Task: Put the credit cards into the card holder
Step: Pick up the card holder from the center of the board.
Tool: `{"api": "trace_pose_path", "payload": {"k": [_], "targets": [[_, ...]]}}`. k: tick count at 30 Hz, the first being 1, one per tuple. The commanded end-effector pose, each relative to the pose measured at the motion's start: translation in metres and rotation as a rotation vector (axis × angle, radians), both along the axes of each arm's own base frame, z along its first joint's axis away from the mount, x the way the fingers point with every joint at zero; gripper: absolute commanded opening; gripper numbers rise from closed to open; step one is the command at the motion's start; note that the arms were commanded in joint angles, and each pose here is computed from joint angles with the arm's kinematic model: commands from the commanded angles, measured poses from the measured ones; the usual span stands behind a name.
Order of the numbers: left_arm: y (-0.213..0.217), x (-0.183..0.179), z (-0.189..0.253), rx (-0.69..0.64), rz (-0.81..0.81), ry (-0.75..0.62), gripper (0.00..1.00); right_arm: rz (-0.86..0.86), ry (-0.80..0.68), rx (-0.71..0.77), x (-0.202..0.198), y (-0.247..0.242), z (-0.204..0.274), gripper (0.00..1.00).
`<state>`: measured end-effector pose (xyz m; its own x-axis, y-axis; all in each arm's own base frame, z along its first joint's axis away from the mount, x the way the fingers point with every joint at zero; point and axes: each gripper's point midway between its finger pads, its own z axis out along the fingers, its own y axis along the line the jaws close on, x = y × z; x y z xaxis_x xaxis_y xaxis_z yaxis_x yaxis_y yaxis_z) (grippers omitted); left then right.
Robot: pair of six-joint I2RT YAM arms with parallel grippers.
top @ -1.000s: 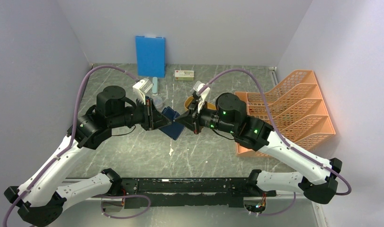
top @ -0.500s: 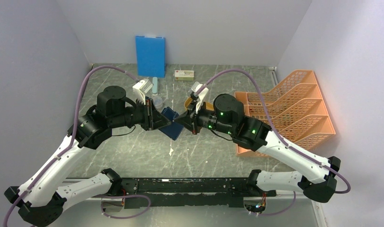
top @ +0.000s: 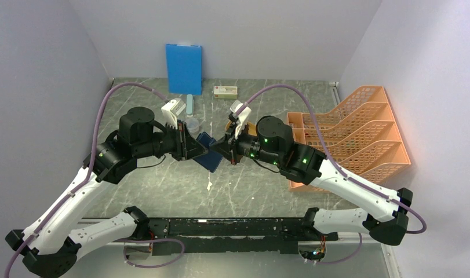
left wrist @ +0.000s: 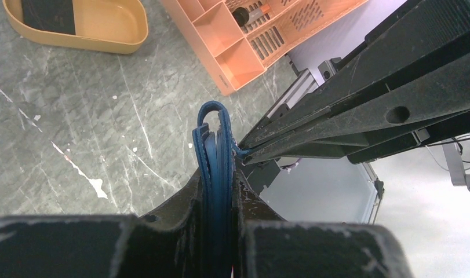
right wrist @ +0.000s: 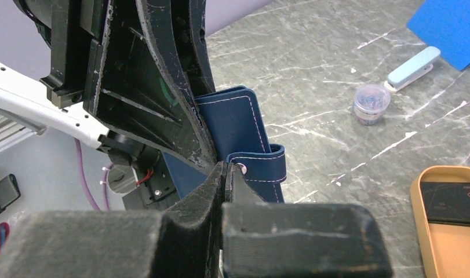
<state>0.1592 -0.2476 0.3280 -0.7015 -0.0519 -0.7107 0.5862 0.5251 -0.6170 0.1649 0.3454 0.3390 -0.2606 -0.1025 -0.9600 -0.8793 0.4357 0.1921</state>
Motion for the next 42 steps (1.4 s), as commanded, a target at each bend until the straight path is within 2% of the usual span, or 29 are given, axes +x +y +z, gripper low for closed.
{"api": "trace_pose_path", "payload": {"k": [1, 9, 34, 42], "targets": [[-0.007, -0.015, 0.049, -0.130, -0.079, -0.105, 0.05, -0.021, 0.023, -0.048, 0.003, 0.004, -0.021, 0.00], [0.002, -0.004, 0.032, -0.047, -0.004, -0.086, 0.05, -0.013, -0.016, -0.027, -0.004, -0.011, -0.002, 0.00], [-0.002, -0.007, 0.039, -0.077, -0.023, -0.088, 0.05, 0.042, 0.021, 0.036, -0.013, -0.001, 0.003, 0.00], [0.001, -0.006, 0.042, -0.073, -0.009, -0.098, 0.05, 0.067, 0.033, 0.011, -0.016, 0.002, -0.003, 0.00]]}}
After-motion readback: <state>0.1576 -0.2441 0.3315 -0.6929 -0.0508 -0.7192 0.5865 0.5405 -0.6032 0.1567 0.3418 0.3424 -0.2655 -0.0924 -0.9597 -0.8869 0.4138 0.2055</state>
